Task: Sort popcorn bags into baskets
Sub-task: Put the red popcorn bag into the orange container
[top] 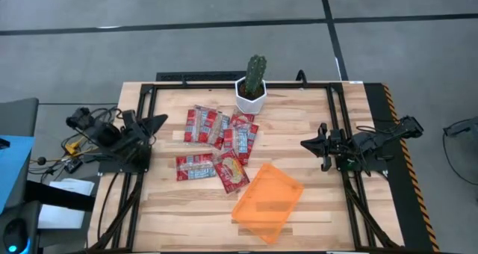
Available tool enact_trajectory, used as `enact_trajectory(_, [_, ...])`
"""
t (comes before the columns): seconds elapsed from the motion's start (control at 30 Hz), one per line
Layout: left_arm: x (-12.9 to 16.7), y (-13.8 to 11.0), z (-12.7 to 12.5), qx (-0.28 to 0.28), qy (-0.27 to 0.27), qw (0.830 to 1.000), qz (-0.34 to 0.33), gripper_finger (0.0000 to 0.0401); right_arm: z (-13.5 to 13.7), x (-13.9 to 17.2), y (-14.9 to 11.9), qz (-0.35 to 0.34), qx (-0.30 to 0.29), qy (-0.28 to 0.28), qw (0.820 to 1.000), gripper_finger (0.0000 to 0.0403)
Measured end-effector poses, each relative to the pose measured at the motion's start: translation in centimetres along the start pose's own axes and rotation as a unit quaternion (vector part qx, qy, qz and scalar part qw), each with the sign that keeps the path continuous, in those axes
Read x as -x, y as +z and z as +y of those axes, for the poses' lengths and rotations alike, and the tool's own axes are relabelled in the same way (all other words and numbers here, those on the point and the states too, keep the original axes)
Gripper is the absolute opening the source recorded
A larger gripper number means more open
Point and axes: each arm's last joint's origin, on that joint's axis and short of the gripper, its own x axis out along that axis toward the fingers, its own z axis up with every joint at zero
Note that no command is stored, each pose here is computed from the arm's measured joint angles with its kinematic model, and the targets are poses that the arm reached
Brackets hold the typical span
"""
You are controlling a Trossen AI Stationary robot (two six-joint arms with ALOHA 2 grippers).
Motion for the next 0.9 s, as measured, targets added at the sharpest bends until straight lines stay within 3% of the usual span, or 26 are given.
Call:
enact_trajectory(0.23, [-2.1,1.5,-6.9,-0.077,-0.047,0.994,0.060,0.0270,0.0,0.0,0.1,-0.003,-0.006,0.001,1.000,0.0049])
enact_trajectory(0.4, [-3.5,2.9,-11.7,-0.157,-0.072,0.978,0.118,0.0270,0.0,0.0,0.2,-0.007,-0.113,0.003,0.994,0.0049])
enact_trajectory(0.5, [-4.2,4.6,-14.4,-0.153,-0.083,0.977,0.123,0.0270,-0.1,0.0,0.5,-0.027,-0.185,-0.003,0.982,0.0049])
enact_trajectory(0.63, [-4.5,7.5,-17.2,-0.138,-0.106,0.978,0.116,0.0270,-0.3,0.0,2.0,-0.104,-0.249,-0.014,0.963,0.0049])
enact_trajectory(0.9, [-4.7,10.9,-20.1,-0.151,-0.085,0.977,0.126,0.0270,-0.6,0.5,4.7,-0.188,-0.281,-0.013,0.941,0.0049])
